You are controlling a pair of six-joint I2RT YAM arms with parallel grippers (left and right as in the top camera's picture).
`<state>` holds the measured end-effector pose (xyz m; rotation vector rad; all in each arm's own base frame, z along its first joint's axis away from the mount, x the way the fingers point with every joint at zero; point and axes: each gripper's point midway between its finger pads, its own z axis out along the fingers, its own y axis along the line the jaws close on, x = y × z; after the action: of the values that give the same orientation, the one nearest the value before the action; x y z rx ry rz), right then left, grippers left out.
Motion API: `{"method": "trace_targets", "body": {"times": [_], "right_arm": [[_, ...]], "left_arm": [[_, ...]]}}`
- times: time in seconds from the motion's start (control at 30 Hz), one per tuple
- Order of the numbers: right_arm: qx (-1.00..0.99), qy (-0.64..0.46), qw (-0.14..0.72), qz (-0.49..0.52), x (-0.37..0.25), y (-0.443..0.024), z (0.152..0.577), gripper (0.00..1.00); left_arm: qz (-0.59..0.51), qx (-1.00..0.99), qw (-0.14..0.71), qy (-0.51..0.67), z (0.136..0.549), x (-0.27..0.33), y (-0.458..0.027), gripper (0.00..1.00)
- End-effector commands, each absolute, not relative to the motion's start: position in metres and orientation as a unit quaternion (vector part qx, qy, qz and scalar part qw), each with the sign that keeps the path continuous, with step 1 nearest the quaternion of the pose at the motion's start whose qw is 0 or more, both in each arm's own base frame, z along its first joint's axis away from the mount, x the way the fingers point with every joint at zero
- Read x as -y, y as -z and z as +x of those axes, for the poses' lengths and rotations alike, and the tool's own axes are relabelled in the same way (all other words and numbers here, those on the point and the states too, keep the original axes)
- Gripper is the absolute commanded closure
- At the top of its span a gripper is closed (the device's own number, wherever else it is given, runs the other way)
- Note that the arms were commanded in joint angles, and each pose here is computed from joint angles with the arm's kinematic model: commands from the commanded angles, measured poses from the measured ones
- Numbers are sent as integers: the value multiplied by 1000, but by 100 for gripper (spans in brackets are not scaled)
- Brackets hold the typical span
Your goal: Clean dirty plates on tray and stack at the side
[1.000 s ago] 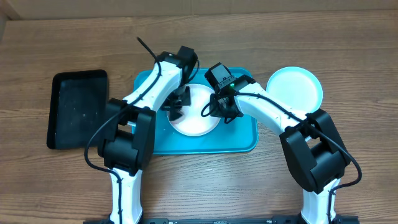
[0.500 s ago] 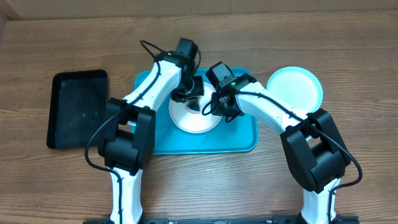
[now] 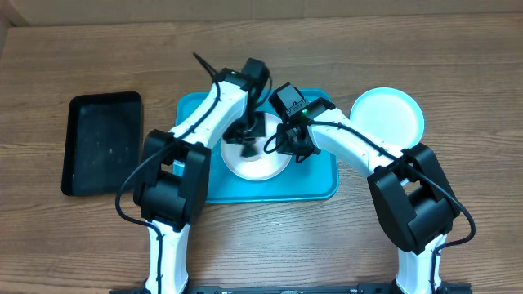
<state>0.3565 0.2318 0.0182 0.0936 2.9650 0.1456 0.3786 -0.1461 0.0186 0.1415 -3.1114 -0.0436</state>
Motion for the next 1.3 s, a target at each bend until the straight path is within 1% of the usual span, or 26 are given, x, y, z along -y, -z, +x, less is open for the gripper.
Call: {"method": "trace_targets", "body": {"times": [0.0,0.1,0.2,0.33,0.43,0.53,0.6,0.7,0.8,0.93,1.0,1.07,1.17,1.2,1.27], "right_arm": [[-995,-38,89,30,-229,-17,360,96],[-995,-38,89,30,-229,-17,360,96],[-995,-39,90,25,-230,-17,361,96],[-994,-42,100,-6,-233,-22,366,96],[-993,-46,109,-18,-236,-29,370,96],[-987,-51,132,-75,-243,-46,380,96],[-982,-46,154,-102,-246,-63,386,96],[-974,-16,193,-114,-246,-93,394,96],[-956,34,252,-145,-249,-131,401,96],[-903,149,348,-201,-256,-189,402,96],[-866,221,397,-207,-258,-217,398,96],[-822,294,446,-199,-261,-247,391,96],[-761,372,496,-191,-272,-283,374,96],[-744,391,506,-197,-278,-293,368,96],[-710,423,508,-242,-300,-308,352,96]], "left_arm": [[129,981,-10,145,390,69,-22,96],[185,967,-13,174,389,38,-39,96],[211,963,-31,162,396,21,-61,96],[246,956,-89,131,405,5,-109,96],[264,950,-143,90,406,-5,-155,96],[281,939,-197,39,399,-20,-205,96],[298,928,-221,24,389,-39,-230,96],[341,908,-241,26,368,-75,-254,96],[394,886,-245,19,348,-110,-264,96],[450,863,-229,22,327,-149,-260,95],[471,854,-220,25,318,-163,-254,96],[488,846,-214,18,312,-170,-250,96],[499,841,-211,7,309,-176,-247,96],[500,840,-211,6,309,-176,-246,96],[501,839,-211,6,309,-177,-246,96]]}}
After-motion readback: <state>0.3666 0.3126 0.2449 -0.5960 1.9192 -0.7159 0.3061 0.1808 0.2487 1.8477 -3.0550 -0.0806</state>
